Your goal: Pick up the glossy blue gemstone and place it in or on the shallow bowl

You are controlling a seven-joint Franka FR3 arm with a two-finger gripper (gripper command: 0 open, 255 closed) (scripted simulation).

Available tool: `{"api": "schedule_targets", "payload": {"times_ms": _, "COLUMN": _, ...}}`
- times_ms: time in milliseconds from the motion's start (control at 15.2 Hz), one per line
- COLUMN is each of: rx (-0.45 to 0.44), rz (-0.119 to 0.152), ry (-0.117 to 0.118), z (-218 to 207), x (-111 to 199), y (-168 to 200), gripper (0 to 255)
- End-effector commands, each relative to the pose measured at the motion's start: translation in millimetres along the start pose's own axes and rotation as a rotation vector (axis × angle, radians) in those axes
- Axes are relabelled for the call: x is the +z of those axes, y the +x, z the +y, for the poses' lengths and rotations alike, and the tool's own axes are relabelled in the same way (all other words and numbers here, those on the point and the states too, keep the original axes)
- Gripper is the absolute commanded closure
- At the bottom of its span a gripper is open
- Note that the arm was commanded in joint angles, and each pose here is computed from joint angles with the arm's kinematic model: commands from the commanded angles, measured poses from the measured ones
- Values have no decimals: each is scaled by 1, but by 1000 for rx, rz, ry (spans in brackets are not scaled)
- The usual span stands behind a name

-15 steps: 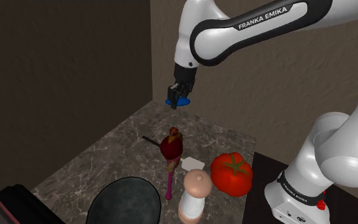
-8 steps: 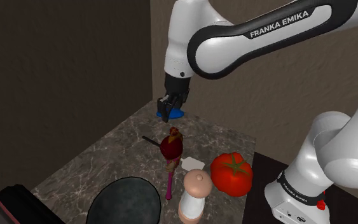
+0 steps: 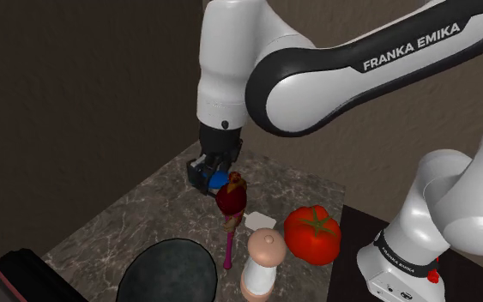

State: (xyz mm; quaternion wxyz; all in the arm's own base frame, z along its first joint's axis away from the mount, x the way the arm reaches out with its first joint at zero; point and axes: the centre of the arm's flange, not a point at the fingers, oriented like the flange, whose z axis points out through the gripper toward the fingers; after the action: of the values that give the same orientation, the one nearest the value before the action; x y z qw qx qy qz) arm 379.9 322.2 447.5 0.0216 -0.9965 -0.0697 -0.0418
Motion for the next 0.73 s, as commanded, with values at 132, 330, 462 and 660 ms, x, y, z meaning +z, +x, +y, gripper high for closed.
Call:
{"api": "schedule_targets", "payload": {"times_ms": 132, "rx": 2, "rz": 0, "ry": 0, "z": -50, "x": 1, "y": -20, "gripper": 255}}
{"api": "schedule_targets", "payload": {"times_ms": 330, "rx": 2, "rz": 0, "ry": 0, "z": -88, "x": 1, "y": -33, "gripper": 255}}
{"api": "schedule_targets", "payload": {"times_ms": 462, "rx": 2, "rz": 0, "ry": 0, "z": -113, "x": 1, "y": -41, "gripper": 255}}
{"api": "schedule_targets", "payload": {"times_ms": 660, "rx": 2, "rz": 0, "ry": 0, "z": -150, "x": 2, "y": -54, "gripper": 255}}
